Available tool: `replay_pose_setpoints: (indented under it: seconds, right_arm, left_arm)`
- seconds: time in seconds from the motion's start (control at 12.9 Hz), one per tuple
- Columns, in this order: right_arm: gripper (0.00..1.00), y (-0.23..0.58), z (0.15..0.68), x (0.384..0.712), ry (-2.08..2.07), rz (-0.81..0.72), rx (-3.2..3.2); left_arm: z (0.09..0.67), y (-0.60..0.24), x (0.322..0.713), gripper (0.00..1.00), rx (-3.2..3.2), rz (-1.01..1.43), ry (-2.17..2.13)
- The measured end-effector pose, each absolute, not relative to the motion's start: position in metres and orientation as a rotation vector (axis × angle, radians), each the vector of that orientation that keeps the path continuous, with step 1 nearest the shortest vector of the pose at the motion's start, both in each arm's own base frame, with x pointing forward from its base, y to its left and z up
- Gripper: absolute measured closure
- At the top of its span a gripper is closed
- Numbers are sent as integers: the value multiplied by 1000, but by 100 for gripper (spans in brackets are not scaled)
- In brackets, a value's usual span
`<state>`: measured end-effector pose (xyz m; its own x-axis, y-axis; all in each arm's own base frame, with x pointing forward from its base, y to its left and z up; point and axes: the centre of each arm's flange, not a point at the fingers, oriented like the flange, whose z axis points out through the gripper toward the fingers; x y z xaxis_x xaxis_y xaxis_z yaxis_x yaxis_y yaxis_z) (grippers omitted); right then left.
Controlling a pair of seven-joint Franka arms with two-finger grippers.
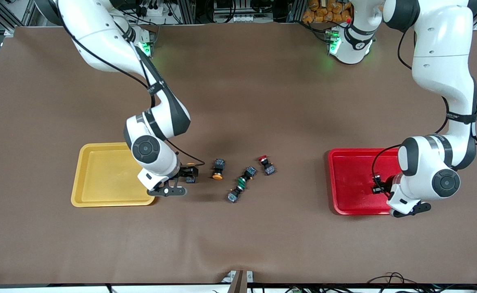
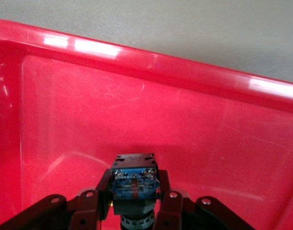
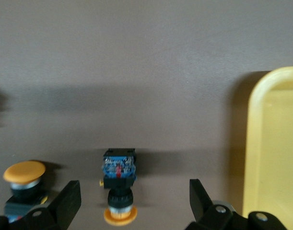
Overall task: Place red and yellow buttons in trays
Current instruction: 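Lower the red button into the red tray while the right gripper grasps yellow button, then place the yellow button in the yellow tray while the left gripper grasps another button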
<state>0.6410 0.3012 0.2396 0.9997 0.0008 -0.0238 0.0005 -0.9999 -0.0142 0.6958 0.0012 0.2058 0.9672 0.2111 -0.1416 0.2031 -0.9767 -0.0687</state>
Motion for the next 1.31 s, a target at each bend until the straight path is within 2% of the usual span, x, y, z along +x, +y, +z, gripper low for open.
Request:
replay_pose_setpoints:
  seconds: [0.23, 0.39, 0.62, 0.85, 1.08, 1.16, 1.31]
  right_arm:
    - [0, 317, 211, 635, -35, 4, -3117]
    - [0, 323, 200, 632, -48, -5, -3114]
    - [0, 322, 194, 632, -44, -6, -3115]
    - [0, 321, 187, 631, -8, 9, -3120]
    - [2, 320, 177, 626, 13, 36, -3128]
    - [7, 320, 176, 626, 14, 38, -3129]
    - [29, 320, 175, 626, 15, 38, -3129]
  left_arm:
    - [198, 1, 696, 59, -3068, 231, -261]
    - [199, 1, 696, 44, -3077, 229, -190]
    - [208, -5, 701, 11, -3085, 200, -163]
    - [237, -47, 706, 11, -3093, 134, -270]
    - [251, -137, 695, 11, -3075, 102, -427]
    - [251, -169, 688, 11, -3065, 99, -471]
    - [251, -220, 674, 11, -3046, 92, -552]
